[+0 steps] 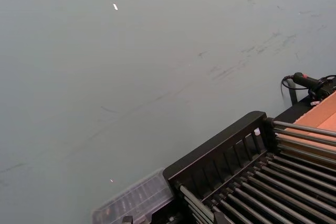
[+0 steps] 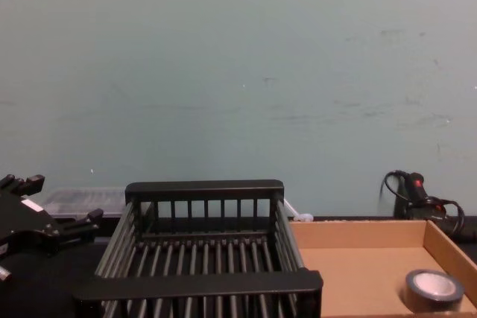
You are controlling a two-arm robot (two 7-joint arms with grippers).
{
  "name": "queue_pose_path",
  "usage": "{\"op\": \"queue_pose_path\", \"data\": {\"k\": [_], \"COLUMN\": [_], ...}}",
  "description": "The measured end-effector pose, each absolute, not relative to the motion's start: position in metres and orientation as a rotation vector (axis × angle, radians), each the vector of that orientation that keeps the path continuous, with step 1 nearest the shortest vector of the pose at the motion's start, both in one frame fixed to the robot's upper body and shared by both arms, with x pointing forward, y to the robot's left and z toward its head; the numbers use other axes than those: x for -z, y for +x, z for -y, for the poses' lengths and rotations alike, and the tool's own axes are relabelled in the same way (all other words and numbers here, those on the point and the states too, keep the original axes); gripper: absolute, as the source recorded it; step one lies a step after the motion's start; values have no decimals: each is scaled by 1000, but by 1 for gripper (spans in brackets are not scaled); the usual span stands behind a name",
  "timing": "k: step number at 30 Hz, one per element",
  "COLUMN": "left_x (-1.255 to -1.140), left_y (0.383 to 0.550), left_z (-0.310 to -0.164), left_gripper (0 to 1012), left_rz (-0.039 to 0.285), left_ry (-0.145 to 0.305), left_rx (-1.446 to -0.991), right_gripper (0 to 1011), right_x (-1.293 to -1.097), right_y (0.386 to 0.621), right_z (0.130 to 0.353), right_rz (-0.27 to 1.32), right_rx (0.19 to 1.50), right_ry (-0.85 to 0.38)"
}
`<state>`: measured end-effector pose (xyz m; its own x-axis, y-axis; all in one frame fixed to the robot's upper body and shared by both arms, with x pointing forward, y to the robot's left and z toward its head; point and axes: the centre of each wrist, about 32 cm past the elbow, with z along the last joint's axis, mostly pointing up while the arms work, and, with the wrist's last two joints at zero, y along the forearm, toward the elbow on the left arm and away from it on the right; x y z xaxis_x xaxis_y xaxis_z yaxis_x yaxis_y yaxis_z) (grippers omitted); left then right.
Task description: Pick up the white tape and place it into the black box , Pick up the silver tape and place it into the brown box.
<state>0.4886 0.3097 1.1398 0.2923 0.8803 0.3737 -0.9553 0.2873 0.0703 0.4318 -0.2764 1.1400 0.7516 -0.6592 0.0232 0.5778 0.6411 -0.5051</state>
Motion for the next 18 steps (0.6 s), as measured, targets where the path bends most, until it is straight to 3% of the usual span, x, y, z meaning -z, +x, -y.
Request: {"op": "queue_pose_path", "data": {"k": [13, 18], "left_x": [-1140, -1140], "left_y": [489, 489], "left_z": [-310, -310], "left_gripper": [1001, 1001], "left_rz": [285, 285], "left_ry": [304, 304], "left_rx": [-1248, -1248], "right_gripper": [1002, 925], "right_x": [-1140, -1140], "right_y": [432, 432], "right_z": [276, 276], "right_rz": [-169, -169], "right_rx": [709, 709], "right_ry": [-514, -513]}}
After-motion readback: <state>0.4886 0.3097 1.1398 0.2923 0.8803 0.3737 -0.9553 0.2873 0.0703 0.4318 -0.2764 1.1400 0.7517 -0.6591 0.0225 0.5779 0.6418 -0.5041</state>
